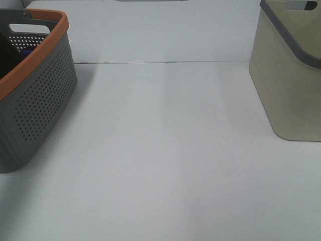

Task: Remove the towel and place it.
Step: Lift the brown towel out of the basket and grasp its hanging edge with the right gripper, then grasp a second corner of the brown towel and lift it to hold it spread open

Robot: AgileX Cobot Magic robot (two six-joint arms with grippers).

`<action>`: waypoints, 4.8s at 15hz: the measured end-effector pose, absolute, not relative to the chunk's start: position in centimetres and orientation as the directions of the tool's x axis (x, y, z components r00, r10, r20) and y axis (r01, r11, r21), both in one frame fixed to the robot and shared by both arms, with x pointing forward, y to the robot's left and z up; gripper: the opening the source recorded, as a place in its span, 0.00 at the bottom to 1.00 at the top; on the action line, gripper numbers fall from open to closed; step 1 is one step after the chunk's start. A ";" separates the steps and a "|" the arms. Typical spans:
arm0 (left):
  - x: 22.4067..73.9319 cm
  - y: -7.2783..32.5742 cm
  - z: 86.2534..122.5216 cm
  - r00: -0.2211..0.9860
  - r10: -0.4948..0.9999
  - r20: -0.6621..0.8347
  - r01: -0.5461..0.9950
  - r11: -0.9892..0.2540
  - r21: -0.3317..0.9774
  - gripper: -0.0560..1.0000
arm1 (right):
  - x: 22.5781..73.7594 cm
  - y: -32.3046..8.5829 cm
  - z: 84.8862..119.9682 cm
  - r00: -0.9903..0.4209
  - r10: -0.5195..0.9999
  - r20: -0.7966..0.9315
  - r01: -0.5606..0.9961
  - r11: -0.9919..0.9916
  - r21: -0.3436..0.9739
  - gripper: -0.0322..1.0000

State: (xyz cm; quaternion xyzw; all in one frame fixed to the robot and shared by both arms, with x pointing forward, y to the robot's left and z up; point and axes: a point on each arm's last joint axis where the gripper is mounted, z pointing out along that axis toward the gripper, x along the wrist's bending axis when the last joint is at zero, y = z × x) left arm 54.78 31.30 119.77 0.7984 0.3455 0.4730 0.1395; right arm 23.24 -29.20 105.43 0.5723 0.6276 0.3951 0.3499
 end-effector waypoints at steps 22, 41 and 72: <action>54.5 15.4 128.4 0.588 0.472 0.657 -0.089 -0.769 0.633 0.05 | 29.0 -26.0 107.8 -0.473 0.881 0.013 0.376 0.188 0.907 0.78; 56.0 0.7 120.2 0.724 0.228 0.651 -0.312 -0.733 0.604 0.05 | 45.1 -22.9 102.4 -0.753 0.648 0.114 0.285 0.165 0.944 0.77; 54.1 -1.3 120.3 0.689 0.105 0.717 -0.447 -0.718 0.533 0.05 | 51.4 -17.8 92.9 -0.898 0.311 0.311 0.419 0.394 0.818 0.61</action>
